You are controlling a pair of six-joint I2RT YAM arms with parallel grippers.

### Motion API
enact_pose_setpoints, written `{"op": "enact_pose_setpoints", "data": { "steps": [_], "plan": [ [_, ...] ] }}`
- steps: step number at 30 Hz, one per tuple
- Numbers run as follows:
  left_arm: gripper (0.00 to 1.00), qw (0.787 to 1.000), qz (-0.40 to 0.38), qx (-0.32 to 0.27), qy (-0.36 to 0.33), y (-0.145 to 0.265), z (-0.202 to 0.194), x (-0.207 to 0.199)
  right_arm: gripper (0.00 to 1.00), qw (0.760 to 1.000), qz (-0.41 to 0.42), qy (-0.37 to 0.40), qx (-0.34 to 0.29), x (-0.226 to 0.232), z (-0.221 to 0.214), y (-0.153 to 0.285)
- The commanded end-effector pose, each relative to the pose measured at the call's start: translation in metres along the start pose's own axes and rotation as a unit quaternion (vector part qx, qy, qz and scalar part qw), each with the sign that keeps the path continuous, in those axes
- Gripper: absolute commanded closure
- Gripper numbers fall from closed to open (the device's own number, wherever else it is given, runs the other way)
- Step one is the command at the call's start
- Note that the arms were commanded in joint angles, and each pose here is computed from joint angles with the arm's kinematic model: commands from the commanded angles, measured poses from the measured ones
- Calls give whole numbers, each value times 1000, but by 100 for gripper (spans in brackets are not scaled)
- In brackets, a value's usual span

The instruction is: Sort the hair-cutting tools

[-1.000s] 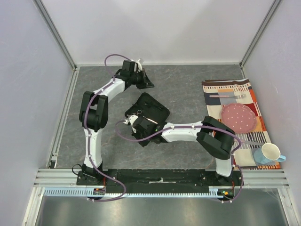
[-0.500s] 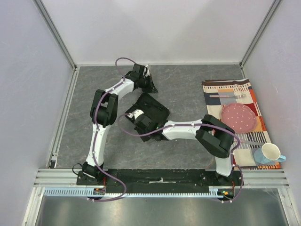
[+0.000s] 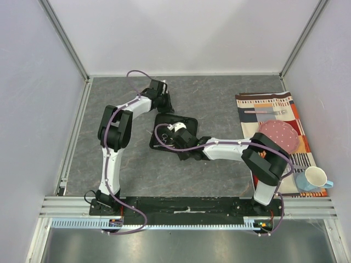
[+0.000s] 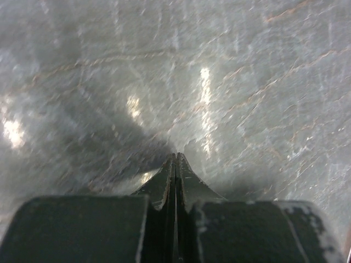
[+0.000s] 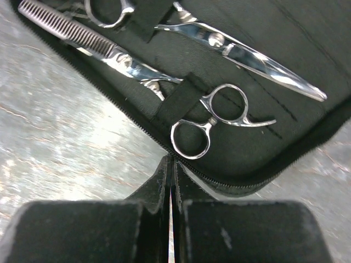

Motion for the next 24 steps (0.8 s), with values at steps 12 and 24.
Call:
{"op": "enact_pose_setpoints", "data": {
  "steps": [12,24],
  "plan": [
    [98,996,76,40,26,47,-78,46,100,997,-74,3,26,-40,-32,45],
    [97,979,185,-91,-5,160,-20,29,100,996,-82,31,4,-30,-13,61]
  ]
}}
Point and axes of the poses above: each gripper's point midway between its finger pads, its own y axis back along the fingers, its own x axis along the line the jaws close on, z = x × y, the point moved 4 cm from there along y, back along the fingers, and after that the axes turned 7 degrees about y, right-handed, at the moved point
